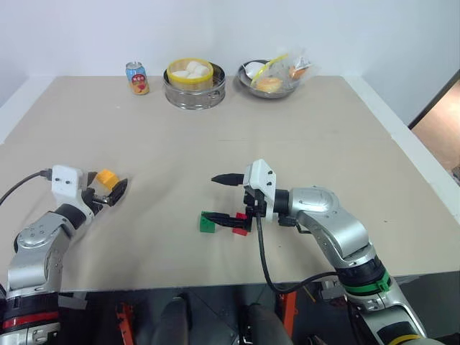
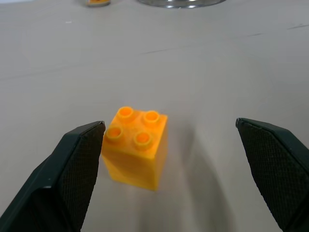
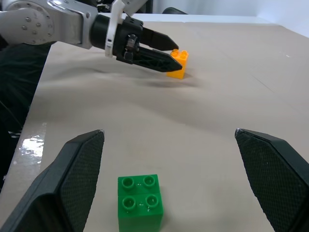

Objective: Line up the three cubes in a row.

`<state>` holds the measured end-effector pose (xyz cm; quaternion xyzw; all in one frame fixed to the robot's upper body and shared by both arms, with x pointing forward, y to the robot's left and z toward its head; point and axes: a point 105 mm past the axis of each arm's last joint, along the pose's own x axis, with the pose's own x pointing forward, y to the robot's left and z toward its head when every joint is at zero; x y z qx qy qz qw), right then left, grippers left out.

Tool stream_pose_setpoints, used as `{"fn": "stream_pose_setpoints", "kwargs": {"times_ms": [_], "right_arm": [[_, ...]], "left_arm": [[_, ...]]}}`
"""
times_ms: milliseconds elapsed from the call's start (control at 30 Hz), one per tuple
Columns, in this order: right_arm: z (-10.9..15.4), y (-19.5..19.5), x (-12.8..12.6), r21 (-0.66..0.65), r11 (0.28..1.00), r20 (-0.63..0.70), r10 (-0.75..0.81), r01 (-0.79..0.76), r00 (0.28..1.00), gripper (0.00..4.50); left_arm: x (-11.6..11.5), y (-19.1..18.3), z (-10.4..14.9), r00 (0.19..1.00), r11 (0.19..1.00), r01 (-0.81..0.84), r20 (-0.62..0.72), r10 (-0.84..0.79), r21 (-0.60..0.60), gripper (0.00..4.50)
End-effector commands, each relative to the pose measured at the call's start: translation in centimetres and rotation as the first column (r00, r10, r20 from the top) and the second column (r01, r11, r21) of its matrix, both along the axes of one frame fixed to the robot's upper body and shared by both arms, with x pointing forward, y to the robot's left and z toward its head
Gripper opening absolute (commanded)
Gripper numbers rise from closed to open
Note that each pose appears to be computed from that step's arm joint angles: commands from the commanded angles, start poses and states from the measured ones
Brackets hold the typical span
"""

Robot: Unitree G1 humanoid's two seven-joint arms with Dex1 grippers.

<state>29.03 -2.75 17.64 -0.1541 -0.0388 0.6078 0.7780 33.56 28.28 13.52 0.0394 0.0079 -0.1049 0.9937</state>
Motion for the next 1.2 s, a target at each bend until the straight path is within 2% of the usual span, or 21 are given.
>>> {"fn": "stream_pose_setpoints", "kwargs": {"times_ms": [33,267,800,833,1100,1200], "right_arm": [[1.2,0.0,-0.5,0.014,1.0,0.052,0.005,-0.006,0.999,4.5],[1.2,-0.3,-0.5,0.009,1.0,0.054,-0.004,0.003,0.999,4.5],[1.2,-0.3,-0.1,-0.006,1.0,0.061,-0.008,0.009,0.998,4.5],[1.2,-0.3,-0.1,-0.006,1.0,0.061,-0.01,0.01,0.998,4.5],[1.3,-0.5,-0.1,-0.006,1.0,0.064,-0.021,0.021,0.998,4.5],[1.2,-0.5,-0.1,-0.008,1.0,0.064,-0.022,0.022,0.998,4.5]], "left_arm": [[0.3,0.6,1.7,0.998,0.999,-0.008,0.055,0.006,0.046,4.48],[0.7,0.5,2.0,0.998,0.998,-0.002,0.064,-0.001,0.058,4.48],[2.6,0.2,-0.2,0.997,0.995,0.069,-0.038,-0.066,0.079,4.48],[2.7,0.3,-0.2,0.997,0.994,0.066,-0.044,-0.062,0.088,3.96],[2.5,0.4,-0.8,0.995,0.992,0.082,-0.073,-0.075,0.1,1.36],[2.3,0.3,-0.8,0.993,0.989,0.096,-0.079,-0.087,0.108,1.38]]}}
